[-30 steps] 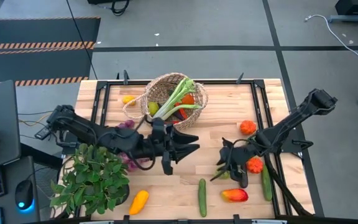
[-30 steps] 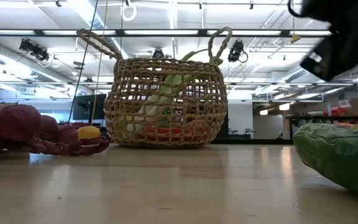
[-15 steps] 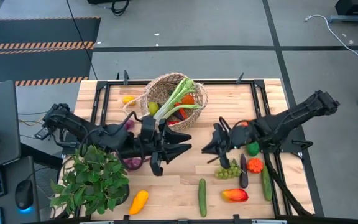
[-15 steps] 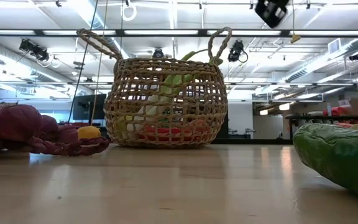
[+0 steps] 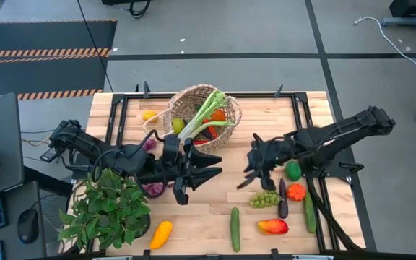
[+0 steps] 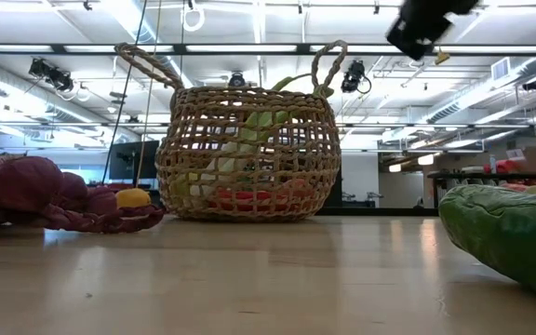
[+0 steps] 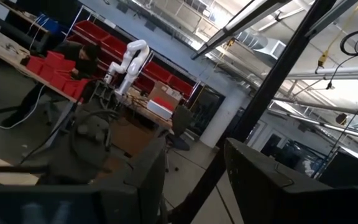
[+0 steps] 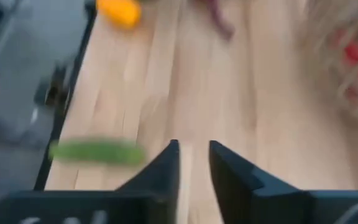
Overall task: Build produce basket
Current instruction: Put the green grapes into the brown basket
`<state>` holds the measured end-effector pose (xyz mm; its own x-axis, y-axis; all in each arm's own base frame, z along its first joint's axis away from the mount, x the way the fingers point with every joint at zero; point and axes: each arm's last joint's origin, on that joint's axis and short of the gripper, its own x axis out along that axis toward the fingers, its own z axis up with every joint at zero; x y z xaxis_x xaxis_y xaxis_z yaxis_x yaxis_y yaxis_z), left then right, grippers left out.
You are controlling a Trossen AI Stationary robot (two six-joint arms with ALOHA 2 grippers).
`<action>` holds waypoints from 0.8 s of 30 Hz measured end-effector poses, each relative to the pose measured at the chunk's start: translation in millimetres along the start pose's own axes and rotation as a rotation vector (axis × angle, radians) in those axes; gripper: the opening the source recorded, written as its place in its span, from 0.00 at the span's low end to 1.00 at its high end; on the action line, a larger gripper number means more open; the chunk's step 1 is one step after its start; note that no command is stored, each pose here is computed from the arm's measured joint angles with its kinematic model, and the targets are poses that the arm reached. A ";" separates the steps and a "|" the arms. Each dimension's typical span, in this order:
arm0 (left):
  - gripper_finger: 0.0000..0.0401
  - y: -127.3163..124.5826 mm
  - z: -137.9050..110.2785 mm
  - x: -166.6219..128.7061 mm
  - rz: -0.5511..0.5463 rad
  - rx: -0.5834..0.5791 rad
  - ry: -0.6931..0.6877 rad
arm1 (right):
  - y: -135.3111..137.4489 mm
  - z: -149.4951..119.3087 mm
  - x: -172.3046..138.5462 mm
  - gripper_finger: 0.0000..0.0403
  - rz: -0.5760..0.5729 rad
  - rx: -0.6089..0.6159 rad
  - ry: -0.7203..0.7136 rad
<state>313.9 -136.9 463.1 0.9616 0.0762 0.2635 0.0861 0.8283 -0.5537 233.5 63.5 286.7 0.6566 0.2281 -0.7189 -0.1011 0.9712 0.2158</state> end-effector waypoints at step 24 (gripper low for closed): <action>0.43 0.7 -1.9 -0.1 0.008 0.008 0.016 | 21.0 -114.7 51.8 0.86 0.057 0.149 0.314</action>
<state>314.4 -137.4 461.3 0.9663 0.0735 0.2466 0.0768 0.8322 -0.5491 179.6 103.7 178.2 0.3885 0.3139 -0.8664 -0.0054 0.9409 0.3385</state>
